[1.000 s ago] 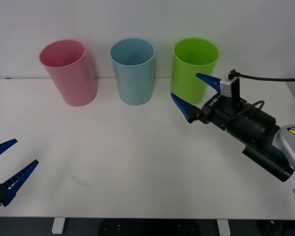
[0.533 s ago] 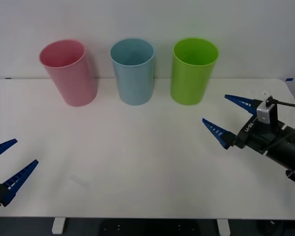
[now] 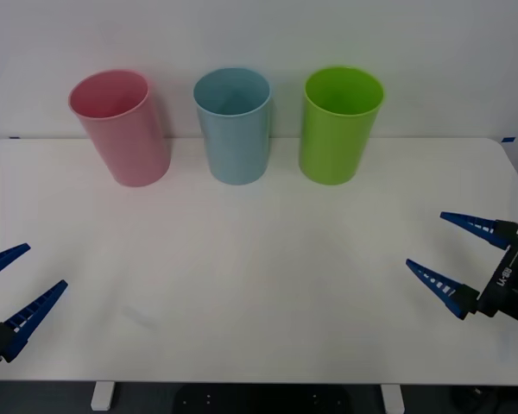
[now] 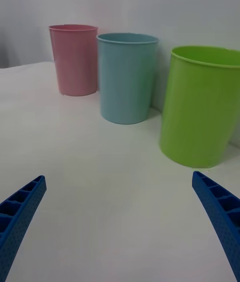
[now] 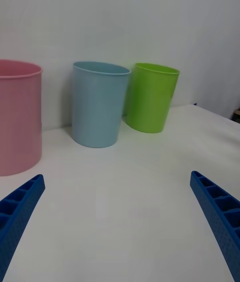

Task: Grasp the object on the table and drop it into the matching bin: aluminum can to the light blue bin, PET bottle to the pink bin.

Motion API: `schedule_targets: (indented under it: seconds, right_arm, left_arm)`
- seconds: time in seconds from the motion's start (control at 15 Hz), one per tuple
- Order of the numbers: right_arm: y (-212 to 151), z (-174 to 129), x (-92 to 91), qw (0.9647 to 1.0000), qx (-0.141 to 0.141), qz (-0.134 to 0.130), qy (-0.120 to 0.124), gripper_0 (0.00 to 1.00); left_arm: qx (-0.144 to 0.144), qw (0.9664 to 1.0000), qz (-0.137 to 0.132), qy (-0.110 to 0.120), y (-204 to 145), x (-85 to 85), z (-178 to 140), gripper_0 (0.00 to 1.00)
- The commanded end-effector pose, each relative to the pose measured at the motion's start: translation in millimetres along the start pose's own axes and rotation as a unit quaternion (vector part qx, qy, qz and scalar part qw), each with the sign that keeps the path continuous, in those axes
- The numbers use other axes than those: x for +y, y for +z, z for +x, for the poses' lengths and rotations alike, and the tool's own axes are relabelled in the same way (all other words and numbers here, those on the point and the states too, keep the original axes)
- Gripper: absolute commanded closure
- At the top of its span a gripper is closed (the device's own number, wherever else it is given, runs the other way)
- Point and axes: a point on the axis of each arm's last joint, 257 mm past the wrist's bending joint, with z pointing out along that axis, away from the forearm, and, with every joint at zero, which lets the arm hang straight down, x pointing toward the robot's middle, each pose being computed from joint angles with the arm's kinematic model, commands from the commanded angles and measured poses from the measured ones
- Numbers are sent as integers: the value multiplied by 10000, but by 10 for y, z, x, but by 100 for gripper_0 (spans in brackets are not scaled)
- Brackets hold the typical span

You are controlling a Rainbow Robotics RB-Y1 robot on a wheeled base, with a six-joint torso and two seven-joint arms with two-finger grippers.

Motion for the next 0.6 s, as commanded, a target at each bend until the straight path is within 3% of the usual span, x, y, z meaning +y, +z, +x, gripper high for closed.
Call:
schedule_targets:
  seconds: [0.07,0.27,0.6]
  right_arm:
    - [-265,57,45,9999,53,-11,107,0]
    - [-471,93,80,9998,97,59,193,0]
    - [-492,108,110,9996,100,39,265,0]
  left_arm:
    - [0,10000,0,0,0,0,0,0]
    - [0,10000,0,0,0,0,0,0]
    - [0,10000,0,0,0,0,0,0]
